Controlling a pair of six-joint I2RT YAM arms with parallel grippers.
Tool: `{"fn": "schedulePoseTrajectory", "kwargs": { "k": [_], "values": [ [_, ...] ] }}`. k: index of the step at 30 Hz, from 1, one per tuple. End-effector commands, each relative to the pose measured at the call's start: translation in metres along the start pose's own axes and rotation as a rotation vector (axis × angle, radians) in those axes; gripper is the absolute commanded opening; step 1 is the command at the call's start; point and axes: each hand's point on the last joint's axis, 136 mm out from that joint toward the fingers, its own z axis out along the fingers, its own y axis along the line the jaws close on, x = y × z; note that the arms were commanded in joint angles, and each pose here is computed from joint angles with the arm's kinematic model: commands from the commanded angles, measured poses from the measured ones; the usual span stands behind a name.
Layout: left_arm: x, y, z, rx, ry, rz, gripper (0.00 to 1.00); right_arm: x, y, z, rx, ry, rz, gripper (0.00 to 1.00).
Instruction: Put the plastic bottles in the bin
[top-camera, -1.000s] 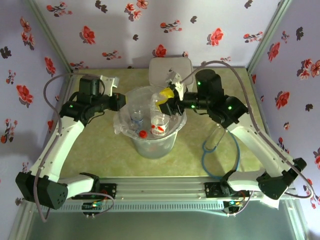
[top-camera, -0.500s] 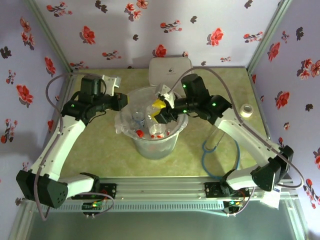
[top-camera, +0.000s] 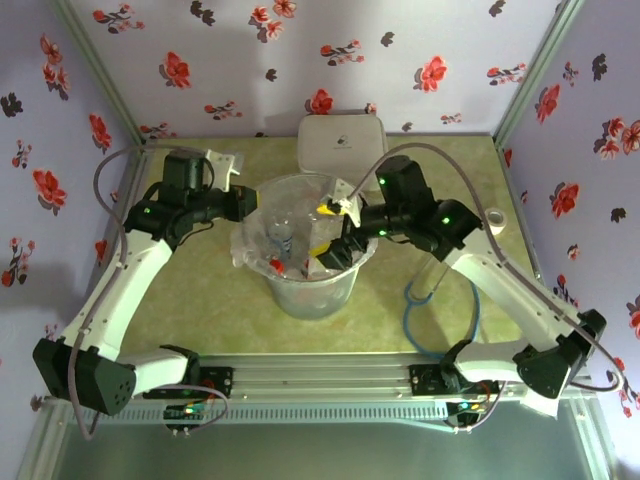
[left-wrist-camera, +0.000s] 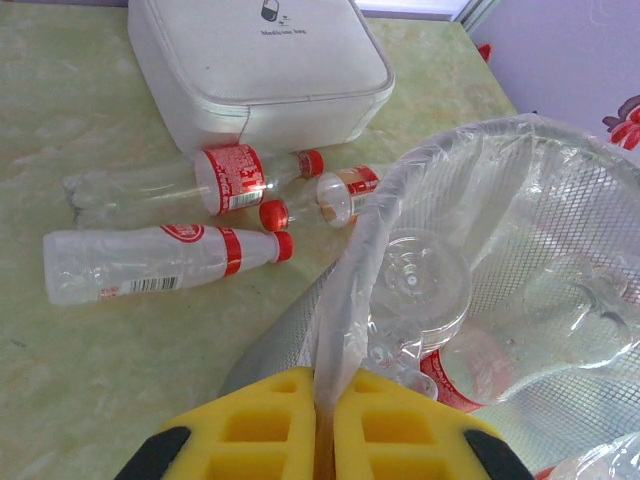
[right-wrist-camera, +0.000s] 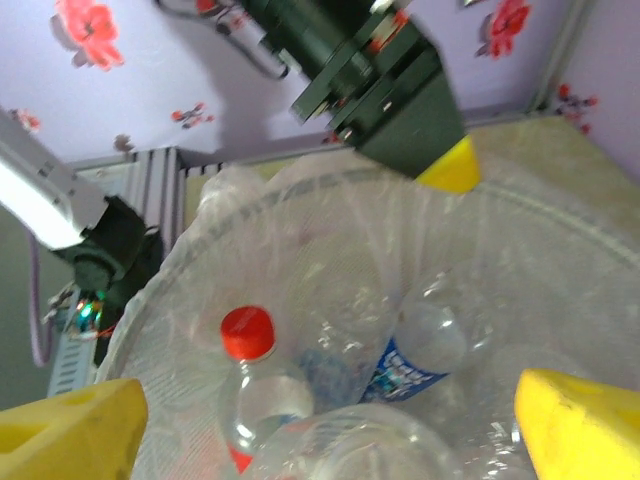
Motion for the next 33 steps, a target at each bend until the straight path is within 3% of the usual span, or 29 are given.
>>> {"fn": "schedulePoseTrajectory", "kwargs": {
  "k": [1,5,7,10,13,18,27,33],
  "values": [
    [0.022,0.001,0.011,0.01,0.086,0.0,0.0,-0.018,-0.029,-0.007,0.144,-0.01,0.027,0.86],
    [0.023,0.001,0.012,0.012,0.087,0.0,0.0,-0.019,-0.059,-0.003,0.266,0.029,0.094,0.68],
    [0.023,0.001,0.014,0.017,0.089,-0.005,0.0,-0.019,-0.069,-0.003,0.298,0.037,0.125,0.63],
    [0.025,0.001,0.016,0.02,0.092,-0.013,0.0,-0.017,-0.074,0.002,0.292,0.046,0.156,0.5],
    [0.026,0.001,0.017,0.02,0.09,-0.022,0.0,0.002,-0.056,0.013,0.207,0.122,0.11,0.35],
    [0.026,0.002,0.02,0.016,0.105,-0.074,0.0,0.058,-0.023,0.026,0.124,0.294,0.012,0.28],
    [0.019,0.0,0.022,0.021,0.082,-0.118,0.0,0.131,0.013,0.078,-0.004,0.514,0.044,0.28],
    [0.017,-0.001,0.021,0.021,0.078,-0.124,0.0,0.163,0.028,0.085,-0.055,0.626,0.047,0.29]
  ]
}}
